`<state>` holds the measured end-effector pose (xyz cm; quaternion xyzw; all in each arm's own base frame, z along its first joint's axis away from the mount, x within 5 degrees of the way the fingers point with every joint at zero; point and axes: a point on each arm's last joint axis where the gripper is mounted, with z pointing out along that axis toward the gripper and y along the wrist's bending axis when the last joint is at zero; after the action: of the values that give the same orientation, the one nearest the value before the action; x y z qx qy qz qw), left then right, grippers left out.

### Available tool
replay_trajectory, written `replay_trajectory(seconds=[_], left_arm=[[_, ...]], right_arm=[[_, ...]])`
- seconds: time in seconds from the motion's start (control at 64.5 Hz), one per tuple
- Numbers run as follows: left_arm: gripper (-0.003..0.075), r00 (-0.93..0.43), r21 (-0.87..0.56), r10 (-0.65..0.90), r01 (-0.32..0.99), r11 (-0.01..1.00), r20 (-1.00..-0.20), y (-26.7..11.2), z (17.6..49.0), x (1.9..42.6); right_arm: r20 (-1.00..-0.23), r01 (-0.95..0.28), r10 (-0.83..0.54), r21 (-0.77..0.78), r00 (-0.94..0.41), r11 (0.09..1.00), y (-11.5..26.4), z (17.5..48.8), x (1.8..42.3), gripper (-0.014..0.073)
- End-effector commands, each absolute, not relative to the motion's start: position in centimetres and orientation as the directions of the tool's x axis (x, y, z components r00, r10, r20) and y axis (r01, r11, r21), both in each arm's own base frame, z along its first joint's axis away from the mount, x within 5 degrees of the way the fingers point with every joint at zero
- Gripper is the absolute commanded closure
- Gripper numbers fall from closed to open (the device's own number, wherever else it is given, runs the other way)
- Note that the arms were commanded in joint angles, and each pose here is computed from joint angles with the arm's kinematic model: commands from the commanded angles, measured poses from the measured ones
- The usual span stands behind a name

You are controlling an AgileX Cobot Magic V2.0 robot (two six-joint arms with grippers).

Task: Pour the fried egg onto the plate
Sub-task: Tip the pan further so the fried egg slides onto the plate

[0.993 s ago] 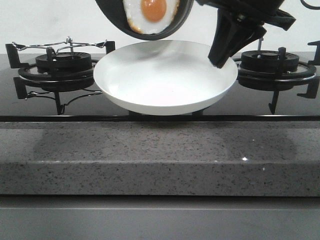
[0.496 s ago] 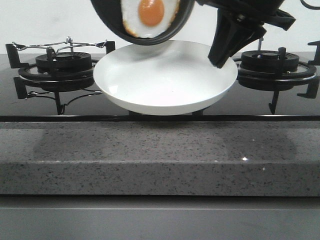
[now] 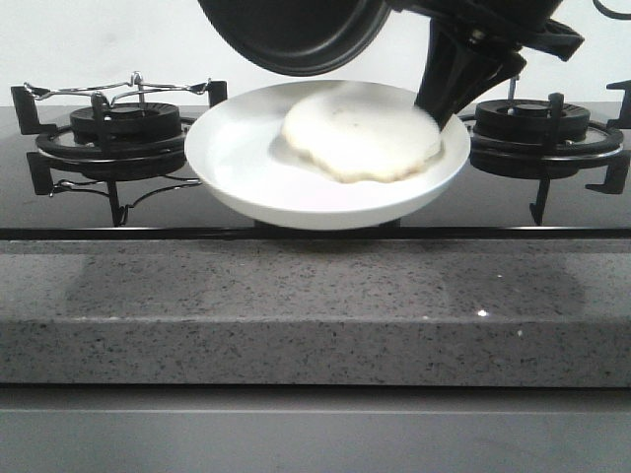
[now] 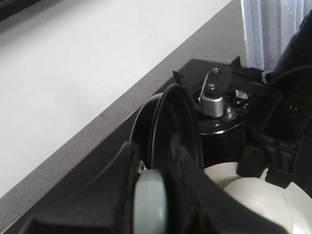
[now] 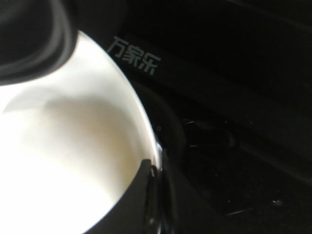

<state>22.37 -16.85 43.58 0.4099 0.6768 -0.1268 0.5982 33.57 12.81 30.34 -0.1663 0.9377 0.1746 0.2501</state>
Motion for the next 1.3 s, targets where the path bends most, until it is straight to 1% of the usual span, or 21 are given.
replay_trajectory(seconds=[0.0, 0.078, 0.217, 0.388, 0.558, 0.667, 0.698, 0.791, 0.9, 0.962, 1.07, 1.101, 1.117, 1.163, 1.288], left_arm=[[0.074, 0.141, 0.303, 0.282, 0.654, 0.693, -0.949, -16.1, 46.6, 21.3], [0.074, 0.124, 0.281, 0.267, 0.651, 0.705, -0.956, -15.9, 46.6, 21.5], [0.0739, 0.048, 0.177, 0.19, 0.628, 0.757, -0.981, -15.0, 46.6, 22.1], [0.0739, -0.072, -0.042, 0.0, 0.589, 0.807, -0.997, -13.2, 46.9, 23.2], [0.0739, -0.172, -0.219, -0.15, 0.523, 0.824, -0.974, -10.7, 46.7, 24.7], [0.0739, -0.278, -0.34, -0.224, 0.504, 0.794, -0.934, -9.1, 45.8, 25.9], [0.0739, -0.308, -0.364, -0.229, 0.517, 0.775, -0.924, -8.7, 45.5, 26.2], [0.0739, -0.398, -0.507, -0.327, 0.541, 0.671, -0.857, -7.1, 44.8, 27.7], [0.0739, -0.49, -0.671, -0.458, 0.531, 0.517, -0.741, -4.7, 43.8, 29.7], [0.0739, -0.53, -0.742, -0.52, 0.514, 0.431, -0.67, -3.3, 43.1, 30.8], [0.0739, -0.575, -0.836, -0.613, 0.447, 0.319, -0.542, -0.6, 41.6, 32.7], [0.0739, -0.582, -0.856, -0.634, 0.421, 0.301, -0.509, 0.0, 41.2, 33.2], [0.0739, -0.587, -0.873, -0.652, 0.395, 0.288, -0.481, 0.6, 40.7, 33.6], [0.0739, -0.59, -0.895, -0.678, 0.355, 0.271, -0.439, 1.6, 39.9, 34.2], [0.0739, -0.583, -0.919, -0.712, 0.294, 0.263, -0.391, 3.5, 38.1, 35.5]], right_arm=[[-0.62, -0.411, -0.183, 0.247, -0.763, 0.877, 12.7, 33.1, 33.1, 0.0656], [-0.62, -0.411, -0.183, 0.247, -0.763, 0.877, 12.7, 33.1, 33.1, 0.0656], [-0.62, -0.411, -0.183, 0.247, -0.763, 0.877, 12.7, 33.1, 33.1, 0.0656], [-0.62, -0.411, -0.183, 0.247, -0.763, 0.877, 12.7, 33.1, 33.1, 0.0656], [-0.62, -0.411, -0.183, 0.247, -0.763, 0.877, 12.7, 33.1, 33.1, 0.0656], [-0.62, -0.411, -0.183, 0.247, -0.763, 0.877, 12.7, 33.1, 33.1, 0.0656], [-0.62, -0.411, -0.183, 0.247, -0.763, 0.877, 12.7, 33.1, 33.1, 0.0656], [-0.62, -0.411, -0.183, 0.247, -0.763, 0.877, 12.7, 33.1, 33.1, 0.0656], [-0.62, -0.411, -0.183, 0.247, -0.763, 0.877, 12.7, 33.1, 33.1, 0.0656], [-0.62, -0.411, -0.183, 0.247, -0.763, 0.877, 12.7, 33.1, 33.1, 0.0656], [-0.62, -0.411, -0.183, 0.247, -0.763, 0.877, 12.7, 33.1, 33.1, 0.0656], [-0.62, -0.411, -0.183, 0.247, -0.763, 0.877, 12.7, 33.1, 33.1, 0.0656], [-0.62, -0.411, -0.183, 0.247, -0.763, 0.877, 12.7, 33.1, 33.1, 0.0656], [-0.62, -0.411, -0.183, 0.247, -0.763, 0.877, 12.7, 33.1, 33.1, 0.0656], [-0.62, -0.411, -0.183, 0.247, -0.763, 0.877, 12.7, 33.1, 33.1, 0.0656]])
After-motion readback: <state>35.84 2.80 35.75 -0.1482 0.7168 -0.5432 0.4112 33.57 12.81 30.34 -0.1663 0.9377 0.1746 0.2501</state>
